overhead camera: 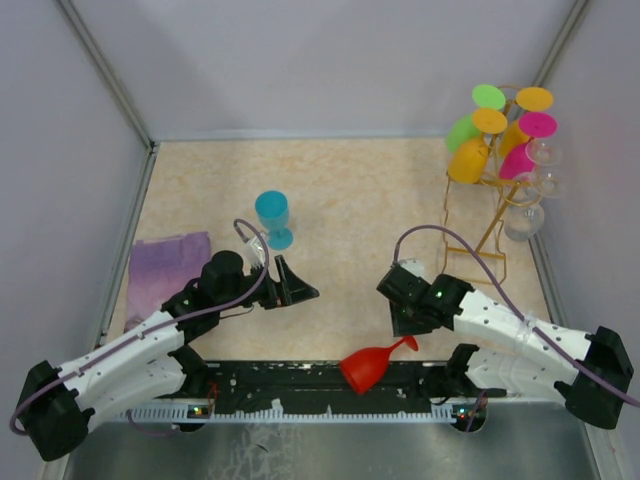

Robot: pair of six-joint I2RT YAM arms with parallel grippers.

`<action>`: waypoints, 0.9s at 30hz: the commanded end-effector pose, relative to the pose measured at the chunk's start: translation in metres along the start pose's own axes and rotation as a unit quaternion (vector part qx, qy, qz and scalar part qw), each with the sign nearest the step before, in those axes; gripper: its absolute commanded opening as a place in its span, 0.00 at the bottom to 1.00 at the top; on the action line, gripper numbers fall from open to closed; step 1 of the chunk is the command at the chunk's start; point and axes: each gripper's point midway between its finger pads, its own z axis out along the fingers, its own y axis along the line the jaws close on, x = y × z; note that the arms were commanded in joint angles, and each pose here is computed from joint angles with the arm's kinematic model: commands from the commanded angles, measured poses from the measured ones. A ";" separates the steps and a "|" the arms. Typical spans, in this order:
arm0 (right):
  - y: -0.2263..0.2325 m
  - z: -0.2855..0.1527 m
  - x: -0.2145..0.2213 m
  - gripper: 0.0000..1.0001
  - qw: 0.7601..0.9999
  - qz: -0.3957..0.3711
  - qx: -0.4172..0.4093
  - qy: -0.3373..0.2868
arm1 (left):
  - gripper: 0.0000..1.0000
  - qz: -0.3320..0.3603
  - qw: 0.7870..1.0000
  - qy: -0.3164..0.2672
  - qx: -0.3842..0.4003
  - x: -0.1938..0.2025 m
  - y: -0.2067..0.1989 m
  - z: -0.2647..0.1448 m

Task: Take the wine glass off the wine glass rack
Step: Pick up the wine glass at the center of the board.

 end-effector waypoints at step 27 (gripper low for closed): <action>0.067 -0.041 -0.060 0.00 0.974 0.038 -0.181 -0.131 | 0.99 0.043 0.983 -0.172 0.054 -0.054 -0.038 -0.054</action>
